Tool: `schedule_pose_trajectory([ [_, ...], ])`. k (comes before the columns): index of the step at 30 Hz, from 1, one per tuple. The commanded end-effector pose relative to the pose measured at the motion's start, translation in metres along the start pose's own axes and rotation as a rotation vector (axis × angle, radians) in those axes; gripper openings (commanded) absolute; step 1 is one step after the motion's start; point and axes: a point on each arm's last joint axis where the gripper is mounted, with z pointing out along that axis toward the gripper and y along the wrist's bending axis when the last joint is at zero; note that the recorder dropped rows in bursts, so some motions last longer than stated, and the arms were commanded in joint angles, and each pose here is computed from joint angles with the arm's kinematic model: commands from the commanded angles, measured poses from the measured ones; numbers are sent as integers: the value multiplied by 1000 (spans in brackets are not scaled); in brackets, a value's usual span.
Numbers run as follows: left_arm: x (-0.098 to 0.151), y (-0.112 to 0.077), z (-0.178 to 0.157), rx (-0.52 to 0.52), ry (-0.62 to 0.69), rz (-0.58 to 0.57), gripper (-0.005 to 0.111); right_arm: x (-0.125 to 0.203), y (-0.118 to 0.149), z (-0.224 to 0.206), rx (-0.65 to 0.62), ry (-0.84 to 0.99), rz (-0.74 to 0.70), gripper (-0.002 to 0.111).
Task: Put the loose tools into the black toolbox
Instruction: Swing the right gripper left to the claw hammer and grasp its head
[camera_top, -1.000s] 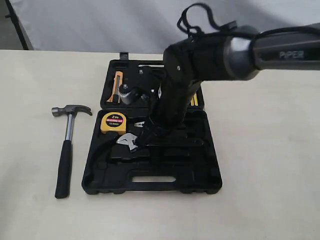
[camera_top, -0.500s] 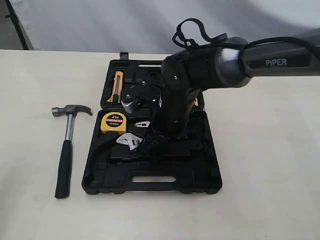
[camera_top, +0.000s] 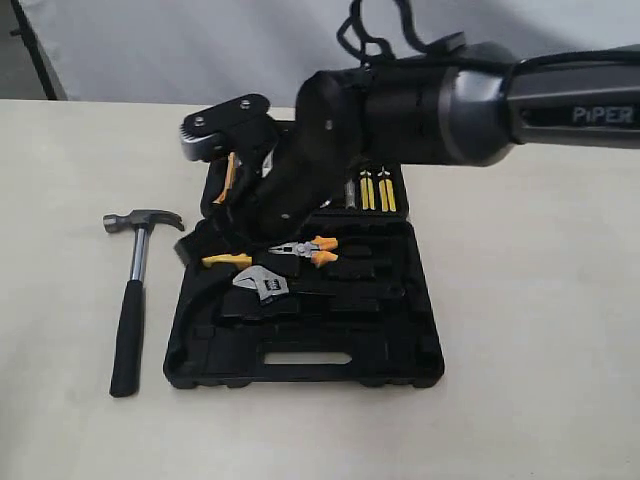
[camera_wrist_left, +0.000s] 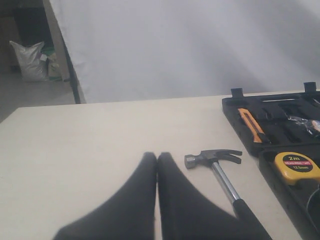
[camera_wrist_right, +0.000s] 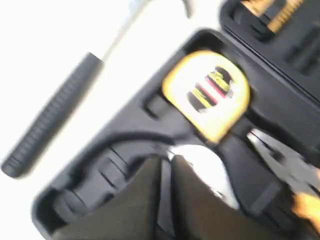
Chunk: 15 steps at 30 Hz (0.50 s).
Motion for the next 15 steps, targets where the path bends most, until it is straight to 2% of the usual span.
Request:
schedule_pose_trajectory([
  [1, 2, 0, -1, 14, -7, -22, 1, -17, 30, 22, -38, -49, -11, 41],
  [3, 2, 0, -1, 14, -7, -22, 1, -25, 41, 37, -55, -49, -24, 56],
  [5, 2, 0, -1, 14, -7, -22, 1, -30, 50, 52, -70, -35, -27, 61],
  [9, 2, 0, -1, 14, -7, -22, 1, -38, 66, 86, -90, -2, -58, 61],
  [15, 2, 0, -1, 14, -7, -22, 1, -43, 64, 123, -57, 44, -92, 59],
])
